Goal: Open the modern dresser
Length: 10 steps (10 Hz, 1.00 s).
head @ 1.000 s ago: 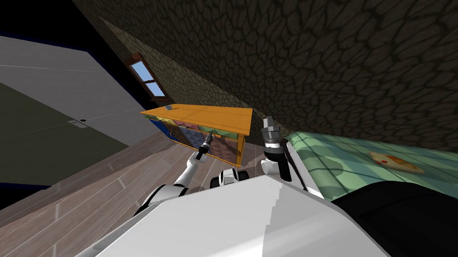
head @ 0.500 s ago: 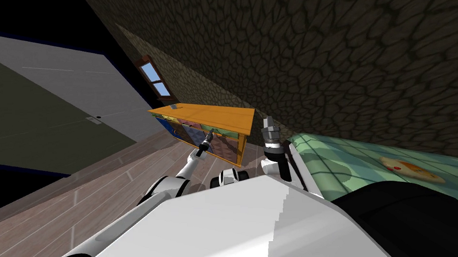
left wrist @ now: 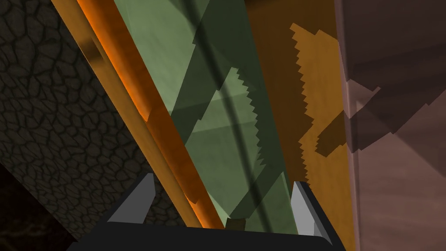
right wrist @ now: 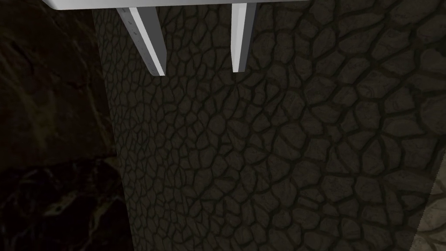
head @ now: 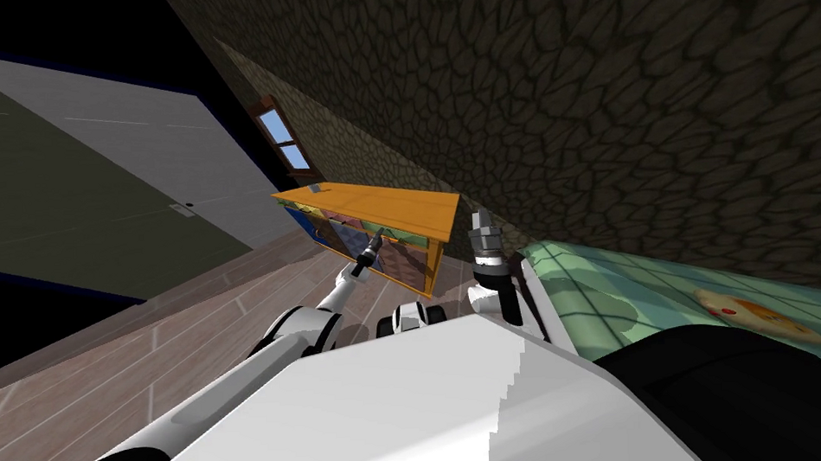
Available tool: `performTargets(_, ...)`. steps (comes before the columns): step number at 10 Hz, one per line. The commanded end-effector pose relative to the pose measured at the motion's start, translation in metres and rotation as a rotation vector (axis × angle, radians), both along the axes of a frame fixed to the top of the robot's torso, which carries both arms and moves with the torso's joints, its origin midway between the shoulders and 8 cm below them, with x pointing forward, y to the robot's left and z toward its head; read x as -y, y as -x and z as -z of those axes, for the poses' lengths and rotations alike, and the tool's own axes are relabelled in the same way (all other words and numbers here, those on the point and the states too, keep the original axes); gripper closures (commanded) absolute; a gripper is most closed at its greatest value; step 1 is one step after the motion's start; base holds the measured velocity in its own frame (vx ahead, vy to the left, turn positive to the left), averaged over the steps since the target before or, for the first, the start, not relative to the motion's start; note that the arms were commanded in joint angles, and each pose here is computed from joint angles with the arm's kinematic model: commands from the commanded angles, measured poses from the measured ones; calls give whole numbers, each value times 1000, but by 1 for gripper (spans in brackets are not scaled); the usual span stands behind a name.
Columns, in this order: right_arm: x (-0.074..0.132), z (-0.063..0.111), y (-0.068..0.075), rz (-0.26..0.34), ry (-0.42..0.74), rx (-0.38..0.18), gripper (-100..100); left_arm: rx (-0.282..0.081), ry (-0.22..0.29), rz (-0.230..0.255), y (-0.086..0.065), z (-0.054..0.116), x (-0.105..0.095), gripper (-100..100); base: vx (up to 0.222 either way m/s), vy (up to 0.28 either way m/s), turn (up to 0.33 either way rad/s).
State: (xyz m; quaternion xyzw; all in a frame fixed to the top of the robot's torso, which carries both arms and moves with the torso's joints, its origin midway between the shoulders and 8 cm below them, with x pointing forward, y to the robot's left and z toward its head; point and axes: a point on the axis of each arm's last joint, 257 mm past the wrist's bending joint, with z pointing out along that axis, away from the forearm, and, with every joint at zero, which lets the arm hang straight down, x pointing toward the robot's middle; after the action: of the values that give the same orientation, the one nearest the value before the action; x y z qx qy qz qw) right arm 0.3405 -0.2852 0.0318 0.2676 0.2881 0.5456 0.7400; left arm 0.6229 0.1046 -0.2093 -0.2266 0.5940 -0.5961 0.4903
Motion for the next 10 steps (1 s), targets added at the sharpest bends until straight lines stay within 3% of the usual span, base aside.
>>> performTargets(1, 0, 0, 0, 0, 0, 0, 0, 7, -5, 2, -8, -6, 2, -100, -6, 4, -12)
performTargets(2, 0, 0, 0, 0, 0, 0, 0, -19, -12, -8, -7, 6, -3, -100, 5, 7, -16)
performTargets(3, 0, 0, 0, 0, 0, 0, 0, -12, -10, -4, -6, 3, -1, -100, 0, 0, 0)
performTargets(4, 0, 0, 0, 0, 0, 0, 0, -36, -19, -31, 0, 20, -8, 100, 33, 26, -168)
performTargets(5, 0, 0, 0, 0, 0, 0, 0, -19, -7, -25, 5, 15, -6, 100, 47, 48, -87)
performTargets(6, 0, 0, 0, 0, 0, 0, 0, -38, -18, -49, 11, 27, -11, 100, 59, 50, -141)
performTargets(8, 0, 0, 0, 0, 0, 0, 0, -51, -13, -55, 19, 37, -15, 100, 32, 32, -66)
performTargets(9, 0, 0, 0, 0, 0, 0, 0, -29, -6, -47, 18, 26, -11, 100, -1, -4, 20)
performTargets(10, 0, 0, 0, 0, 0, 0, 0, -59, -21, -76, 24, 43, -19, 100, 34, 28, -155)
